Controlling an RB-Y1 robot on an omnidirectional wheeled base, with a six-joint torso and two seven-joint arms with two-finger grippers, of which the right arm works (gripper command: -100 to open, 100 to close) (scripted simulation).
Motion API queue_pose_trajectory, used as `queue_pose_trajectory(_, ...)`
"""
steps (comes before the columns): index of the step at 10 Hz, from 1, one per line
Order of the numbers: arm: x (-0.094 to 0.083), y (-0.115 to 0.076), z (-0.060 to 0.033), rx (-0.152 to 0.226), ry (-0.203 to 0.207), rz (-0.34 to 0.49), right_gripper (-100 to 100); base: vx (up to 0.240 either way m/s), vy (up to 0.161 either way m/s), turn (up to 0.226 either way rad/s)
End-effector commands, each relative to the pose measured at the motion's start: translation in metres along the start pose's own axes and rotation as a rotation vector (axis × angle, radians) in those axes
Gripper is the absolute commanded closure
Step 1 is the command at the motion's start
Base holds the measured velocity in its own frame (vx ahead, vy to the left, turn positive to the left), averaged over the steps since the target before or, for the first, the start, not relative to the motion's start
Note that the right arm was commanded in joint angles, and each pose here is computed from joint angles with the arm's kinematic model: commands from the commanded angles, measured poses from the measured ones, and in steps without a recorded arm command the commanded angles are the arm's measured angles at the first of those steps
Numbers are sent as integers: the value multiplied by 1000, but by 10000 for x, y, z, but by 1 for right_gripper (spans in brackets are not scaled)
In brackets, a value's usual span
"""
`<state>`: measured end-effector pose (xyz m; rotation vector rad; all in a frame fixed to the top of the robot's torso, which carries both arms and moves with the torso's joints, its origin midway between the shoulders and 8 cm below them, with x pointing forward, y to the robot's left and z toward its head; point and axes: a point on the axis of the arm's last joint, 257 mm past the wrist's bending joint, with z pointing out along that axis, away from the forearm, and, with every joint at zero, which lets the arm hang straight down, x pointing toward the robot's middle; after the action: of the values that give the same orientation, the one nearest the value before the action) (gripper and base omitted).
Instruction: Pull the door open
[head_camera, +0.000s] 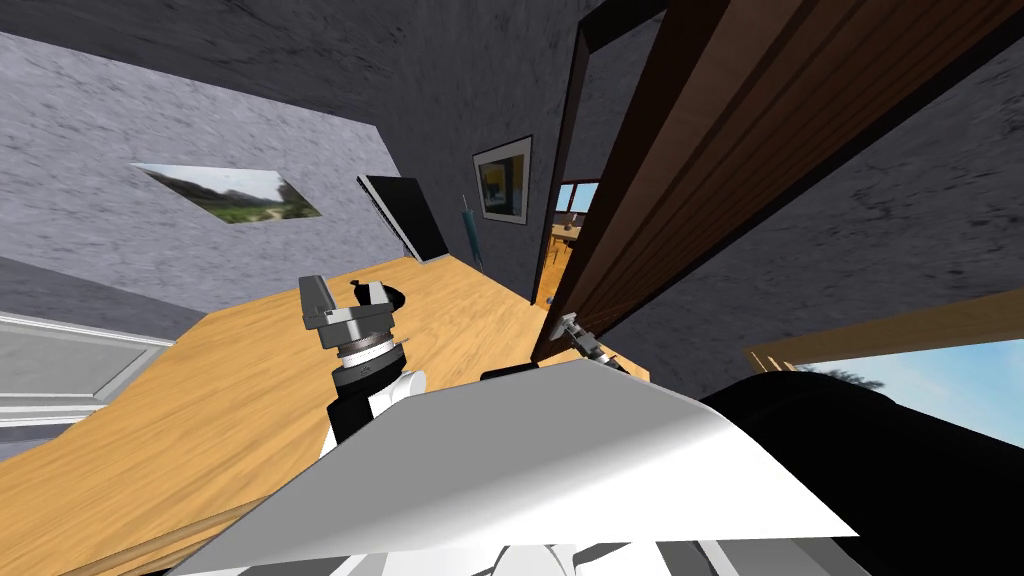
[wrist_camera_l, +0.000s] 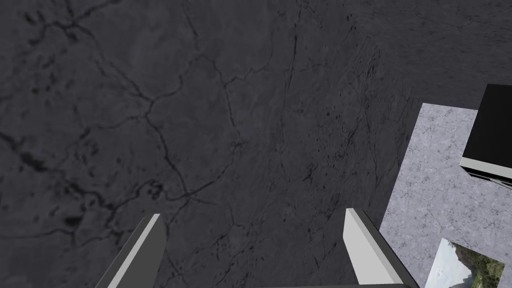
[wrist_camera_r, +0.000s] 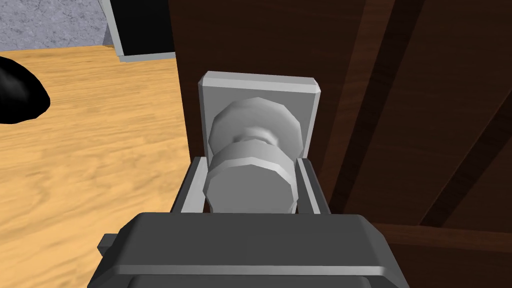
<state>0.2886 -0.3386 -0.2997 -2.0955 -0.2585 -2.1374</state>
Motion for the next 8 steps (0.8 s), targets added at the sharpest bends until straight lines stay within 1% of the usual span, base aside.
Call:
queue_pose_trajectory(1, -43, -15, -111, 11, -10, 7, 100, 5, 6, -13)
queue_pose_trajectory(4, -40, 6, -324, 61, -12, 8, 100, 5, 7, -18)
queue_pose_trajectory(7, -16, 21, -518, 111, -14, 11, 100, -12, -1, -28)
queue_pose_trajectory(8, -5, 85, -628, 83, -13, 18, -100, 2, 8, -153)
